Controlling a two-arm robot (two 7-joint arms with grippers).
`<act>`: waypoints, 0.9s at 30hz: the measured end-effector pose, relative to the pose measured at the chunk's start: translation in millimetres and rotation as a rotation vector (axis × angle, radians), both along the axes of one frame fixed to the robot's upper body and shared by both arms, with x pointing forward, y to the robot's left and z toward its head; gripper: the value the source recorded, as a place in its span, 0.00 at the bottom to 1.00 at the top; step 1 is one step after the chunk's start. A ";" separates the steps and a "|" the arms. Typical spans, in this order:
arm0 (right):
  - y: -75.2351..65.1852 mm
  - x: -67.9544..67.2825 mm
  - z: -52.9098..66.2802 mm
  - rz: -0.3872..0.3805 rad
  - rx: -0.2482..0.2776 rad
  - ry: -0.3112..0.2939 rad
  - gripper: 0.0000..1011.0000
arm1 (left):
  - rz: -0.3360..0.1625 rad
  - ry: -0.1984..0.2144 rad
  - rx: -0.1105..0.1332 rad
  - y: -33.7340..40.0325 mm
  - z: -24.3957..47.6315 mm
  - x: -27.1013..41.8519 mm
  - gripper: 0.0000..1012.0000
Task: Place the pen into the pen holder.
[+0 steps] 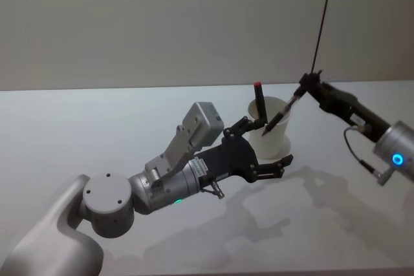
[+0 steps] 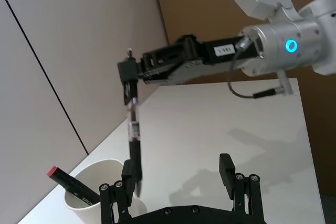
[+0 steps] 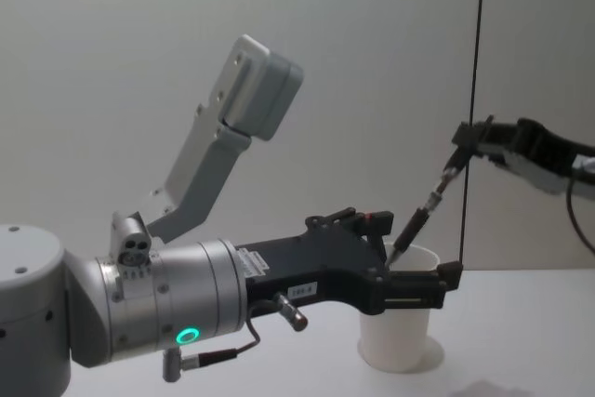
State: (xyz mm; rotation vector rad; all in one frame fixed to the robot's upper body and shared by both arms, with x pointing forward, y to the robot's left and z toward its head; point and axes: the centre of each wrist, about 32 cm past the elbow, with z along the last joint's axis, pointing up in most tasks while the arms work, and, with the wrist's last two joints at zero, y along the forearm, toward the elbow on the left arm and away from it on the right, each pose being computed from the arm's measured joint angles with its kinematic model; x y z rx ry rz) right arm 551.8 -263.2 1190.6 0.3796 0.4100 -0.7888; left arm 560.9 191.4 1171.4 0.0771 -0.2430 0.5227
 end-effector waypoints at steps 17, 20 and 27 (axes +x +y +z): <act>-15.1 38.6 32.0 -0.014 -0.151 -0.072 0.13 | 0.000 0.000 0.000 0.0 0.0 0.0 0.99; -16.1 45.8 34.2 -0.016 -0.180 -0.074 0.13 | 0.000 0.000 0.000 0.0 0.0 0.0 0.99; -14.6 56.7 34.1 -0.017 -0.208 -0.073 0.13 | 0.000 0.000 0.000 0.0 0.0 0.0 0.99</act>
